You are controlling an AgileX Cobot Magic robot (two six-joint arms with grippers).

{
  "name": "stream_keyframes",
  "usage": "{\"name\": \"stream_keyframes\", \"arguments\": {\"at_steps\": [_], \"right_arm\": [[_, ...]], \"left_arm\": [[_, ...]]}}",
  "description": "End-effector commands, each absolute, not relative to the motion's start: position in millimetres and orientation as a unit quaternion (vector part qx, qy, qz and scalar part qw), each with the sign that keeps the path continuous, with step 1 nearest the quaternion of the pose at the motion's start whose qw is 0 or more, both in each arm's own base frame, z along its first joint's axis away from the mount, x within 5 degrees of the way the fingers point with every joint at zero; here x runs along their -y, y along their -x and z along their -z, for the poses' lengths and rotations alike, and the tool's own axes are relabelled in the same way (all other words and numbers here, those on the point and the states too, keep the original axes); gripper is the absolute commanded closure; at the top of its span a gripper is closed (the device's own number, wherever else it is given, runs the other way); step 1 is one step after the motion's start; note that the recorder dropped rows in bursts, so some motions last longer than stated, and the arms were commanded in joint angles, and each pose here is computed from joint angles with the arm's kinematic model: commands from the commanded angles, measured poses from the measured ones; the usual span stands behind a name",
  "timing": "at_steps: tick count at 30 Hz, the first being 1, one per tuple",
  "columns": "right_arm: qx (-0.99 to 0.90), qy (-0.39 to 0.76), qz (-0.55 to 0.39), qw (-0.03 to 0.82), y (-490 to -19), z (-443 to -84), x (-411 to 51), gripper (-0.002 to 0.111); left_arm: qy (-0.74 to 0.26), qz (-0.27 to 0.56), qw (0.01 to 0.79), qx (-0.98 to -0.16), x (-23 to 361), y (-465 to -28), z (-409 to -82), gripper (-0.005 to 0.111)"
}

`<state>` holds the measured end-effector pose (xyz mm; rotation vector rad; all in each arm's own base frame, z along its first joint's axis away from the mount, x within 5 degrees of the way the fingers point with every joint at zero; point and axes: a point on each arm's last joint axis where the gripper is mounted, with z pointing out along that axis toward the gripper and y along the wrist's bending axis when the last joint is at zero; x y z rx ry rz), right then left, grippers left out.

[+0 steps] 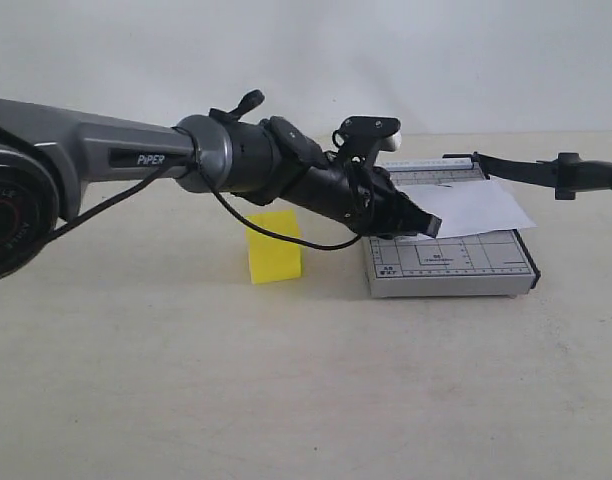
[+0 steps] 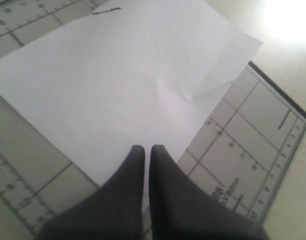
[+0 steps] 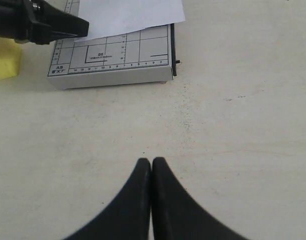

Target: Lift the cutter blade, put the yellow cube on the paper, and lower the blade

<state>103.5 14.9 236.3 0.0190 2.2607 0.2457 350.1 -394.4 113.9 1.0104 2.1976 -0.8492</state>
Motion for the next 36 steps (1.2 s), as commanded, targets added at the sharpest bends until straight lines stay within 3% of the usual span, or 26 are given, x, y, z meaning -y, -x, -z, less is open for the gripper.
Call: {"name": "stream_keyframes", "arguments": {"at_steps": [1, 10, 16, 24, 30, 36], "right_arm": [[-0.902, -0.01, -0.097, 0.421, -104, -236, -14, 0.108], [-0.902, -0.01, -0.097, 0.421, -104, -236, -14, 0.108], [-0.902, -0.01, -0.097, 0.421, -104, -236, -14, 0.108], [-0.902, -0.006, -0.095, 0.421, -104, -236, -14, 0.108], [-0.901, -0.007, -0.095, 0.422, -104, -236, -14, 0.108], [-0.9, 0.004, -0.089, 0.426, -104, -237, -14, 0.108]], "left_arm": [[-0.394, 0.352, 0.241, -0.815, 409, -348, -102, 0.102], [-0.405, 0.331, 0.225, -0.822, 417, -358, -92, 0.102], [-0.41, 0.319, 0.263, -0.813, 417, -364, -98, 0.102], [-0.382, 0.321, 0.34, -0.797, 417, -372, -147, 0.102], [-0.366, 0.352, 0.33, -0.796, 417, -361, -176, 0.102], [-0.224, 0.335, 0.411, -0.818, 392, -358, -205, 0.102]]}}
